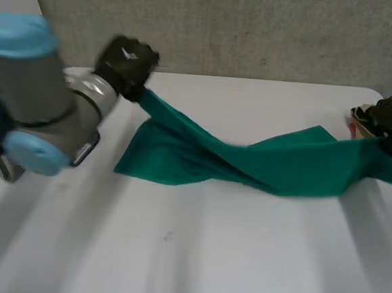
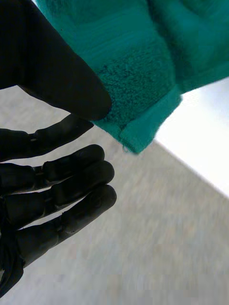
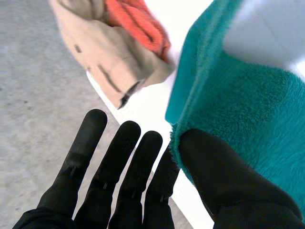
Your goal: Fold the laundry.
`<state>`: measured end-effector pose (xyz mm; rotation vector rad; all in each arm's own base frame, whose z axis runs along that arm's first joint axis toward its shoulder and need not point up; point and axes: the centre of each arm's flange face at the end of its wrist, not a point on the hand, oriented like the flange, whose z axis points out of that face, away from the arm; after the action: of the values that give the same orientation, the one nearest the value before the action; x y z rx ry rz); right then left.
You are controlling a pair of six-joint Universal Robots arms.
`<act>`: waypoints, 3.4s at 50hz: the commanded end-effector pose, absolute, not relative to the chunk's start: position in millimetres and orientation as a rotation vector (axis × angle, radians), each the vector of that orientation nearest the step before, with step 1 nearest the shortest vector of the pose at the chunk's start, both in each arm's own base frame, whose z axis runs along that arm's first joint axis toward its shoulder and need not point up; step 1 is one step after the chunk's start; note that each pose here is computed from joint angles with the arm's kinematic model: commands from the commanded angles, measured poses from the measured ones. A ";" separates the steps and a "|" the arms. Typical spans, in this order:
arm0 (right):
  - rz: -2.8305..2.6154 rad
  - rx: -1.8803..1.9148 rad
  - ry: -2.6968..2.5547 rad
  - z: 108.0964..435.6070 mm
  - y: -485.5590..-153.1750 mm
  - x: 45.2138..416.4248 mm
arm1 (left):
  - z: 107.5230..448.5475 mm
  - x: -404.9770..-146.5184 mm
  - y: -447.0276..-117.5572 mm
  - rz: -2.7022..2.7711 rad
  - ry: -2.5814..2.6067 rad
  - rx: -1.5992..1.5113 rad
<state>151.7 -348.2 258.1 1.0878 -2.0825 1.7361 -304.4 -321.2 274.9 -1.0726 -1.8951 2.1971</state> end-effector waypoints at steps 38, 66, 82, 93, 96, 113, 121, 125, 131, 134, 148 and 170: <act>2.499 0.681 -0.880 399.4 -437.5 230.0 | 420.7 -256.7 -424.0 2.891 -1.242 -0.433; 2.137 1.278 -1.766 194.2 -365.7 218.6 | 188.2 -224.5 -323.3 2.112 -2.078 -0.788; 1.413 1.520 -2.267 188.7 -275.7 179.1 | 181.0 -181.7 -219.4 1.486 -2.521 -1.089; 1.296 1.647 -2.264 210.4 -264.5 165.1 | 204.7 -170.2 -202.0 1.319 -2.545 -1.357; 1.371 1.586 -2.268 198.1 -290.2 173.3 | 201.1 -172.3 -236.7 1.449 -2.554 -1.342; 1.938 1.360 -1.685 155.4 -439.1 232.3 | 185.6 -245.3 -422.5 2.188 -2.314 -1.144; 2.005 1.334 -1.609 127.7 -462.9 249.9 | 162.3 -255.7 -440.5 2.203 -2.344 -1.180; 1.962 1.341 -1.655 123.0 -455.0 250.3 | 168.4 -259.7 -424.0 2.142 -2.357 -1.102; 1.984 1.380 -1.638 138.9 -438.0 244.8 | 190.6 -264.4 -378.4 1.996 -2.352 -0.960; 2.007 1.370 -1.617 144.8 -435.4 242.3 | 193.6 -268.4 -361.5 1.918 -2.341 -0.946; 1.979 1.386 -1.682 137.7 -418.9 241.8 | 148.7 -267.8 -339.2 1.540 -2.552 -1.031; 1.981 1.385 -1.679 143.8 -418.6 241.7 | 156.9 -262.6 -360.9 1.866 -2.493 -1.017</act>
<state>240.8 -417.3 141.9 1.3923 -1.6834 1.9691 -260.1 -351.4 140.1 -1.1038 -2.5748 1.6349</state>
